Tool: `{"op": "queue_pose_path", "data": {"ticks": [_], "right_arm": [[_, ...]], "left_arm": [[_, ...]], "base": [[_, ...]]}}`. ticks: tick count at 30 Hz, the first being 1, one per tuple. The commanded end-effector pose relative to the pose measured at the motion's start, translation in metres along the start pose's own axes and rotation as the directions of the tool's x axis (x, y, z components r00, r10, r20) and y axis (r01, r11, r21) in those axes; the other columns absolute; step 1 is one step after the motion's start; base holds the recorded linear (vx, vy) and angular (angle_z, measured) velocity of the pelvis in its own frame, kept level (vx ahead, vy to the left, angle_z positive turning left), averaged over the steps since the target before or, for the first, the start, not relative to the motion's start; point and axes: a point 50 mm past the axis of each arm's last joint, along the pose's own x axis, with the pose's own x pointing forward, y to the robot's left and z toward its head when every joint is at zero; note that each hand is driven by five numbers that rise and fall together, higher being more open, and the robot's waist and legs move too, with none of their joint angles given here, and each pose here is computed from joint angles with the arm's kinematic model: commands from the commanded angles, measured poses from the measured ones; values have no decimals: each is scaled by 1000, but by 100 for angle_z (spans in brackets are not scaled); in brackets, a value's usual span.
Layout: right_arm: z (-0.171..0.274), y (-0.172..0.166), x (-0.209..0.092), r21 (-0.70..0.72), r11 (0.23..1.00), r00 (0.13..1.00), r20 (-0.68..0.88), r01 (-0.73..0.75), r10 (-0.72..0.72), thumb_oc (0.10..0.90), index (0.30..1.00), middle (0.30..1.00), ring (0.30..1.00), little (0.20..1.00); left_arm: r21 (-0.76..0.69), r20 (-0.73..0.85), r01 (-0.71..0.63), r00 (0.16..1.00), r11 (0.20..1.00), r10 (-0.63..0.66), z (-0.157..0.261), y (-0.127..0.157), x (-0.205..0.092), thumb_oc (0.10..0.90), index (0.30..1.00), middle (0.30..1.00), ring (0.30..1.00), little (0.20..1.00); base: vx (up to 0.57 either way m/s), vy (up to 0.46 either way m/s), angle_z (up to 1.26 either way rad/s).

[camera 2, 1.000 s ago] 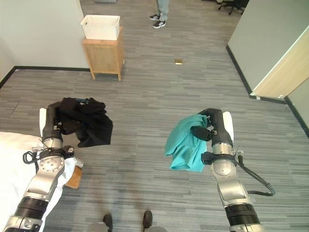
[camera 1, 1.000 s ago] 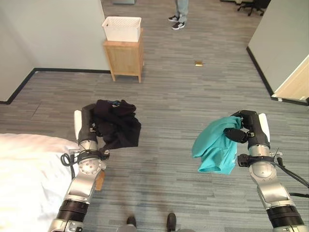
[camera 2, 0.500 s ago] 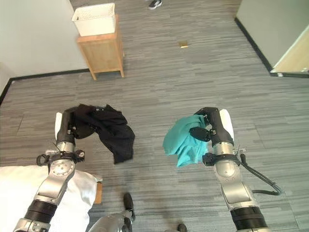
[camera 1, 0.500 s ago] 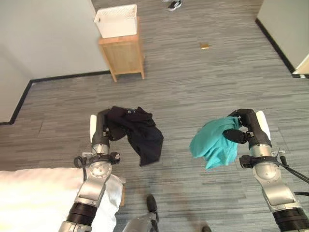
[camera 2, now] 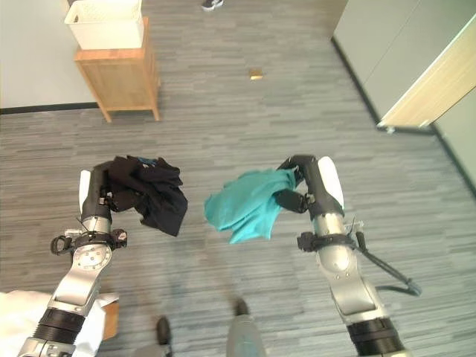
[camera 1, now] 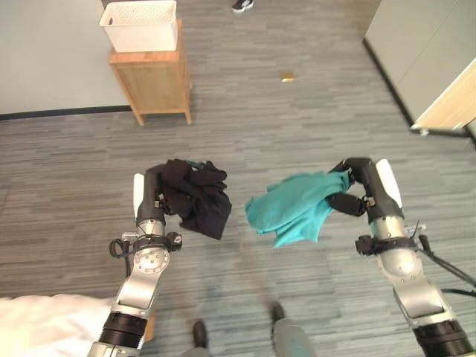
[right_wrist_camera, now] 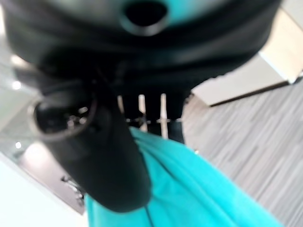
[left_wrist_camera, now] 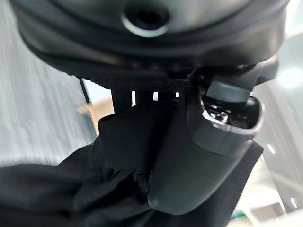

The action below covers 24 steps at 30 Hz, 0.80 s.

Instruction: Pick up bed clothes into laundry basket.

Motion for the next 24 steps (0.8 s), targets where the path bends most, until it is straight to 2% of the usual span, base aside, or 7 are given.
{"op": "queue_pose_path", "data": {"ticks": [1,3,4,8,9,11,24], "right_arm": [[34,-45,18,-55,985,964,220,165,-149,400,300,300,300,300],[34,-45,18,-55,985,964,220,164,-149,400,300,300,300,300],[26,-50,10,-93,983,972,193,158,-138,400,300,300,300,300],[26,-50,9,-95,983,972,190,158,-137,400,300,300,300,300],[29,-54,13,-136,979,972,199,151,-122,400,300,300,300,300],[38,-61,22,-140,975,964,227,170,-136,400,300,300,300,300],[16,-67,8,-221,960,981,127,171,-146,400,300,300,300,300]], "left_arm": [[16,295,-77,953,997,69,57,17,24,400,300,300,300,300],[16,295,-77,953,997,69,57,17,24,400,300,300,300,300],[-12,272,-26,962,1000,28,52,4,20,400,300,300,300,300],[-12,271,-23,962,1000,26,51,3,19,400,300,300,300,300],[-90,208,21,978,996,-2,37,-4,9,400,300,300,300,300],[-116,183,13,983,993,9,32,-2,7,400,300,300,300,300],[-131,147,32,989,991,-12,23,-9,-8,400,300,300,300,300]], "base": [[3,-1,333],[166,-182,175],[341,-359,20],[193,-158,37],[907,-706,-16],[657,-555,-11],[346,-28,-27]]}}
